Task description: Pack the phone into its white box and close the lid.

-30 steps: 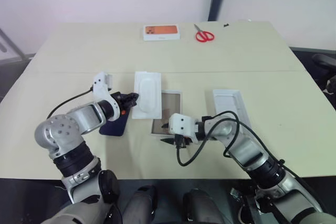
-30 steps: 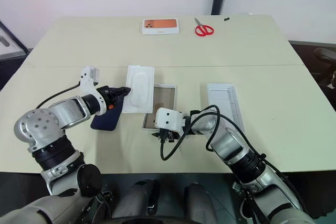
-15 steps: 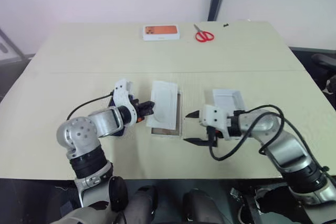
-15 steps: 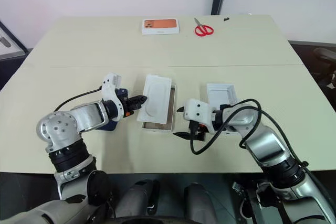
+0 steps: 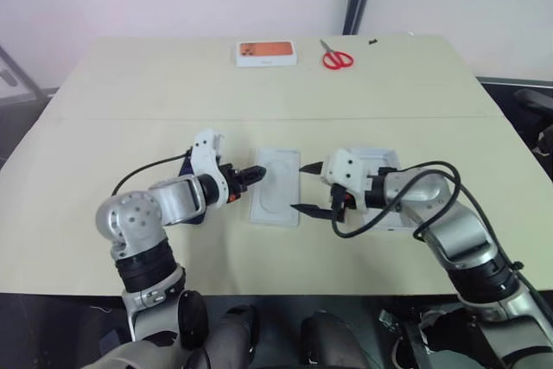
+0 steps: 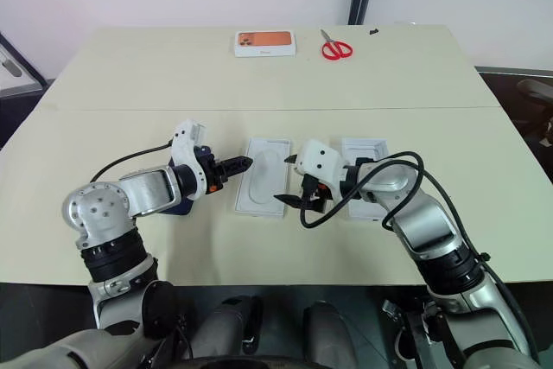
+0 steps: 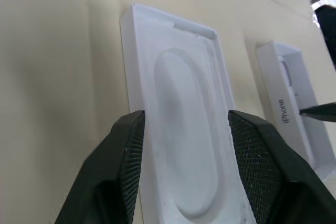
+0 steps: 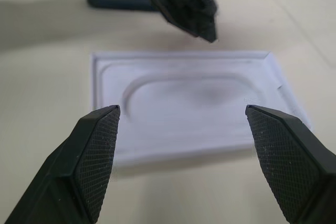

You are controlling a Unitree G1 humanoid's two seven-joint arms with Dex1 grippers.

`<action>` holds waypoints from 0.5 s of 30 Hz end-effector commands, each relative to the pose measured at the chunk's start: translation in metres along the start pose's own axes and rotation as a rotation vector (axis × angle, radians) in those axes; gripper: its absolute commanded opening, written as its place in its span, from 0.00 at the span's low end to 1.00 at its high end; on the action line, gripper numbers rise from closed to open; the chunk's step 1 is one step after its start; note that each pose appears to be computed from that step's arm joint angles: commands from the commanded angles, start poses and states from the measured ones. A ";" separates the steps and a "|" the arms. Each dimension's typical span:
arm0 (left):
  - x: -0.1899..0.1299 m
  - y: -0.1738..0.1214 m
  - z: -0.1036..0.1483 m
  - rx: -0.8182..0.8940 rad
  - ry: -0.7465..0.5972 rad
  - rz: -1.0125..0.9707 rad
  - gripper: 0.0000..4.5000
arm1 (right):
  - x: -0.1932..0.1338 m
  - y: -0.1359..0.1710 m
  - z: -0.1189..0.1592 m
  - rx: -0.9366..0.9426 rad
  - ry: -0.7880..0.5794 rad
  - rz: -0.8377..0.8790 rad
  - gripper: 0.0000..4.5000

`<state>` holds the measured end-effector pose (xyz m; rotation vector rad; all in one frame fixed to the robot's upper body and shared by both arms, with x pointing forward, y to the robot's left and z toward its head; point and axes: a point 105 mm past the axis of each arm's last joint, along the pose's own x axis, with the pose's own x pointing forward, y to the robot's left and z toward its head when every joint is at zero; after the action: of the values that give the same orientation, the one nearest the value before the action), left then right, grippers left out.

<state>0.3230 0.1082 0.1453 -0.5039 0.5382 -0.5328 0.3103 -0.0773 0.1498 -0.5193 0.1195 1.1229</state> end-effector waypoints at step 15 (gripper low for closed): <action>-0.071 0.037 -0.005 0.655 -0.155 -0.031 0.63 | 0.078 -0.026 0.006 0.117 0.084 -0.223 0.02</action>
<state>0.2810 0.1771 0.1318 0.0240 0.2607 -0.6271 0.3639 -0.0251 0.1211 -0.4475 0.2625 0.8721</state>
